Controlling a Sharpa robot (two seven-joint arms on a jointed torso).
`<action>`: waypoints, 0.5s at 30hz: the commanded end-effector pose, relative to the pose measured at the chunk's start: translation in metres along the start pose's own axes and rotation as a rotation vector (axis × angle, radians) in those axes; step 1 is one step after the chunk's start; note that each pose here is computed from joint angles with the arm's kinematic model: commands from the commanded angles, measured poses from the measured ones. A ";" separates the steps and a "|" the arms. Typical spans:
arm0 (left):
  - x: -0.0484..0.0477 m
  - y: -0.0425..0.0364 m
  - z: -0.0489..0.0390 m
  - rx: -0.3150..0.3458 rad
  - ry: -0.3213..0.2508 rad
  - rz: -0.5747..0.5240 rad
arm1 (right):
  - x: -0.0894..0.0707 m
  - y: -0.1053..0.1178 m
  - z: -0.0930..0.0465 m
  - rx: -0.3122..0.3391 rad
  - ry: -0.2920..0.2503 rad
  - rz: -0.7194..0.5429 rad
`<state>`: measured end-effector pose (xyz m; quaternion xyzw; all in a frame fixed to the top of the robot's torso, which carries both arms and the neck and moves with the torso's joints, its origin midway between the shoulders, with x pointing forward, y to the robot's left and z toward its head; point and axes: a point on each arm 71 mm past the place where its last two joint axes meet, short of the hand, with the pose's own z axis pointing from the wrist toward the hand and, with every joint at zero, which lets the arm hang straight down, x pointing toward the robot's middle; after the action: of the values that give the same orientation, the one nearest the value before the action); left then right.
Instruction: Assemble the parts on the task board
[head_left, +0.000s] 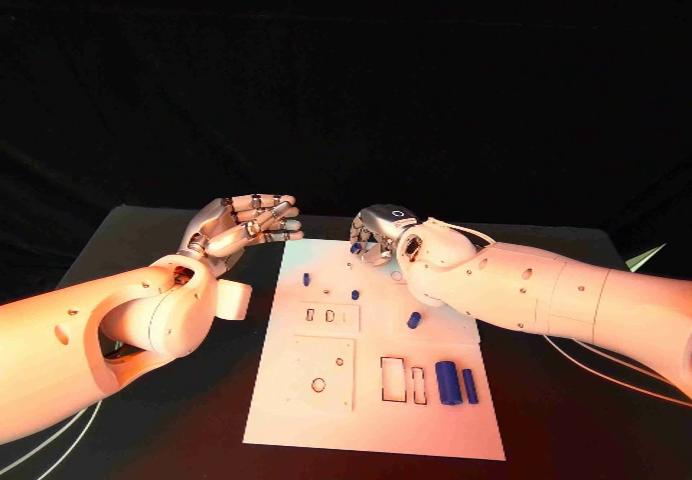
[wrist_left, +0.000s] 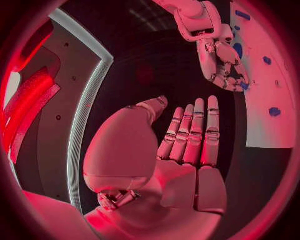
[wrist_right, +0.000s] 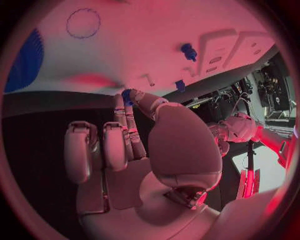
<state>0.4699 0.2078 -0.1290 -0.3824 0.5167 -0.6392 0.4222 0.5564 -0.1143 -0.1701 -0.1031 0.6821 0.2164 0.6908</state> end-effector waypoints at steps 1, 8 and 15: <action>0.0028 -0.0016 0.0006 0.006 0.022 -0.014 | 0.002 0.000 0.000 0.001 0.011 -0.018; 0.0028 -0.0018 0.0006 0.005 0.024 -0.014 | 0.004 0.001 0.001 -0.004 0.020 -0.019; 0.0024 -0.0020 0.0005 0.005 0.024 -0.014 | 0.004 -0.002 0.000 0.009 0.017 -0.018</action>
<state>0.4700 0.2078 -0.1286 -0.3818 0.5175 -0.6400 0.4204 0.5570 -0.1150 -0.1733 -0.1035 0.6855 0.2123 0.6887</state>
